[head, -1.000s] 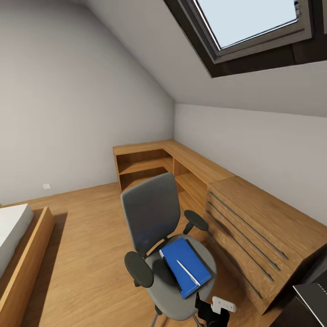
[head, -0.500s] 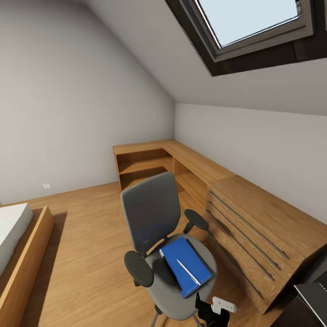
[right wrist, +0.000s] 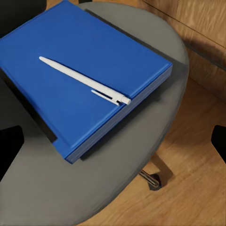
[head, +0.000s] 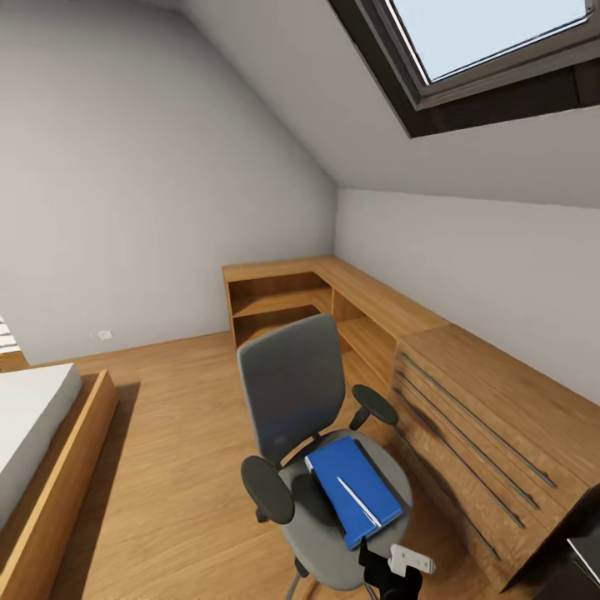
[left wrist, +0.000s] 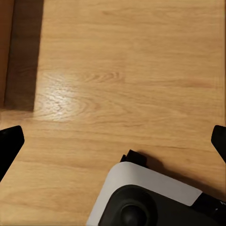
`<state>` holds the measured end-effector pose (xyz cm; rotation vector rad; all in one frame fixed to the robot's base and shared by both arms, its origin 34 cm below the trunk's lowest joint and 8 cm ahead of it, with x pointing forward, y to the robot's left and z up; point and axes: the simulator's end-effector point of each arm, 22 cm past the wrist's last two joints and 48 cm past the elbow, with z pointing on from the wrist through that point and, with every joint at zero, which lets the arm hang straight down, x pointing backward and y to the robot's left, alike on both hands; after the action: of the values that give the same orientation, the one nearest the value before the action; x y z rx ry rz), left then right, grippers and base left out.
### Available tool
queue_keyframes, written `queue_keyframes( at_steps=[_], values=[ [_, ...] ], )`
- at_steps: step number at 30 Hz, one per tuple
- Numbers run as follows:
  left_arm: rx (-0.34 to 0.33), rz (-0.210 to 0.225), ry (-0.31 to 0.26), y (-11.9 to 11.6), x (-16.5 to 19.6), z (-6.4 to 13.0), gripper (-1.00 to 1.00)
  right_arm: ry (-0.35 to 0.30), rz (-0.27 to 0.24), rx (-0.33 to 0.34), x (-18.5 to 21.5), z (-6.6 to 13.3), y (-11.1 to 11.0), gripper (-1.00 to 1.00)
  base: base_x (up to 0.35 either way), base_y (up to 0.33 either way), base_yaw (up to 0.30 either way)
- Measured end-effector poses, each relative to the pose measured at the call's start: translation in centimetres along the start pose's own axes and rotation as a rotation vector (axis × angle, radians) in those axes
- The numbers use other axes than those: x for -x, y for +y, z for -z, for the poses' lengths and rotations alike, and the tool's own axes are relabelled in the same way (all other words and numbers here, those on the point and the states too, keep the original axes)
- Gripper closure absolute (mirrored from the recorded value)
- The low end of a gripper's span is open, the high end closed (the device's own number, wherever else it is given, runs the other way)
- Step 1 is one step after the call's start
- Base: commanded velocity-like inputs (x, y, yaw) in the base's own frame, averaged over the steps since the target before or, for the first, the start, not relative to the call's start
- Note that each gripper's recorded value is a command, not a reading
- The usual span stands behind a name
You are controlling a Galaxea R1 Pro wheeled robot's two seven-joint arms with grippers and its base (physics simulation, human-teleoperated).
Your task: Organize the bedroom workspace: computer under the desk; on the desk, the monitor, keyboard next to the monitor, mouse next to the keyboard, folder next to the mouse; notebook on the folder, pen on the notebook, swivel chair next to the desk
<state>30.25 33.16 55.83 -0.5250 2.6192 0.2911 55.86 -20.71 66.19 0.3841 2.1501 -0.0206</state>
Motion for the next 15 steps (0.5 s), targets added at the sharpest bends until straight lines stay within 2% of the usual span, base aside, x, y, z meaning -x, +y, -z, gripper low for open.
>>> queue_keyframes(
  at_steps=[4, 6, 8, 10, 12, 13, 15],
  values=[
    [-0.001, -0.002, 0.000, 0.0, 0.0, 0.0, -1.00, -0.002, 0.000, 0.000, 0.1, 0.0, 0.0, -1.00, 0.000, 0.000, 0.004],
    [-0.005, -0.004, -0.015, -0.1, 0.6, -0.1, -1.00, -0.045, -0.003, -0.003, 1.2, -0.2, -0.2, -1.00, 0.000, 0.000, 0.000],
    [-0.026, 0.014, -0.070, -1.1, 3.4, -0.3, -1.00, -0.078, -0.009, -0.010, 2.5, -0.6, -0.5, -1.00, 0.000, 0.000, 0.000],
    [-0.065, 0.038, -0.130, -3.0, 7.5, -0.3, -1.00, -0.146, -0.018, -0.032, 5.9, -1.7, -1.5, -1.00, 0.000, 0.000, 0.000],
    [-0.090, 0.039, -0.123, -4.2, 9.1, -0.2, -1.00, -0.174, -0.023, -0.053, 8.2, -2.5, -2.1, -1.00, 0.000, 0.000, 0.000],
    [-0.119, 0.033, -0.094, -5.5, 10.5, 0.1, -1.00, -0.172, -0.020, -0.080, 10.2, -3.5, -3.2, -1.00, 0.000, 0.000, 0.000],
    [-0.159, 0.045, -0.072, -7.1, 13.6, 0.9, -1.00, -0.131, -0.003, -0.102, 12.4, -4.7, -4.6, -1.00, 0.000, 0.000, 0.000]
  ],
)
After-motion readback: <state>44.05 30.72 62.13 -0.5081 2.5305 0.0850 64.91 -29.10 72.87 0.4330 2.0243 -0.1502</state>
